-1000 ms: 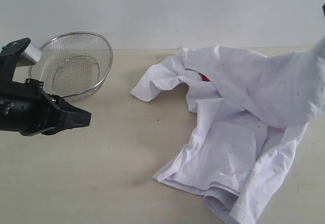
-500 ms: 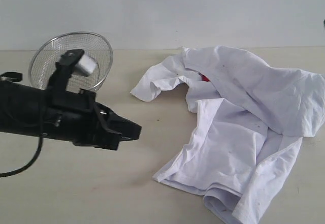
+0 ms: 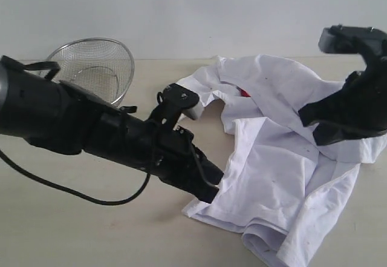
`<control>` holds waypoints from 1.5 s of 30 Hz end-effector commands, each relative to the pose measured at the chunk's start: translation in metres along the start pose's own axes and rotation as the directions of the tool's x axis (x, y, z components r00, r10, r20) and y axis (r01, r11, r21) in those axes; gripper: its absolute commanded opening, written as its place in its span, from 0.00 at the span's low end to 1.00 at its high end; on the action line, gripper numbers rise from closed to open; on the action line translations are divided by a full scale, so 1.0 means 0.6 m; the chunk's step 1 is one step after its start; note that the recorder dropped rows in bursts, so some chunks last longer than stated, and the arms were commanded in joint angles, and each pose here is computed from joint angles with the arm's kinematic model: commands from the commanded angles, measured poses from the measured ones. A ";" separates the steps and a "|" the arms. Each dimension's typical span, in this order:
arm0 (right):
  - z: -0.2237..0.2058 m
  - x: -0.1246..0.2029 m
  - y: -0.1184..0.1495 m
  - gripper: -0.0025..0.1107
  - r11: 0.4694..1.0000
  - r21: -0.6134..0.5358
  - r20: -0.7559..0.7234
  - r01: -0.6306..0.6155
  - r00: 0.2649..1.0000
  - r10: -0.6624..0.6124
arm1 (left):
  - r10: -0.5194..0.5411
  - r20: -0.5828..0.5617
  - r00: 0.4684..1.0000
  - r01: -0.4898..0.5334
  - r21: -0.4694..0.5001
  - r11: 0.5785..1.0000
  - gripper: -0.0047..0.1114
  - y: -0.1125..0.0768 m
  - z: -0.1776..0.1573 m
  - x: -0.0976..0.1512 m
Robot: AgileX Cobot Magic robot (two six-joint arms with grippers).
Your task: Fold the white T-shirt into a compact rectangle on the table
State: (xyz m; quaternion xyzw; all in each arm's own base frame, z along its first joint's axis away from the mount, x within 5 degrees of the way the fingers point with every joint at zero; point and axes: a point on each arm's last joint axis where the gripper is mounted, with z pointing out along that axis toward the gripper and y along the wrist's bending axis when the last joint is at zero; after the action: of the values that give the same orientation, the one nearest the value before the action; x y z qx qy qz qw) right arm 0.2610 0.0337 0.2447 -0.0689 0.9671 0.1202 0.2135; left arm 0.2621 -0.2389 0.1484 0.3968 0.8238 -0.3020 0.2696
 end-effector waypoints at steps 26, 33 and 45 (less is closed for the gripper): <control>0.143 0.011 -0.022 0.02 0.998 0.046 -0.104 -0.037 0.994 0.042 | -0.139 -0.110 0.984 0.118 -0.181 0.976 0.08 0.062 0.108 0.036; 0.143 0.014 -0.020 0.02 0.999 0.037 -0.123 -0.016 0.992 0.021 | -0.161 -0.049 0.986 0.143 -0.252 0.957 0.08 0.065 0.083 0.012; 0.142 0.014 -0.019 0.02 0.999 0.029 -0.128 -0.027 0.991 0.030 | -0.194 -0.090 0.977 0.156 -0.322 0.934 0.08 0.067 0.068 0.043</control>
State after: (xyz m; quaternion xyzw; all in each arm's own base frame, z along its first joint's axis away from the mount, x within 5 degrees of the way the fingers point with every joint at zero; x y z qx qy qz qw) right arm 0.2894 0.0436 0.1630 -0.0583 0.9816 0.1029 0.1501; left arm 0.2951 -0.2422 0.0960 0.2960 0.9022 -0.1747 0.2604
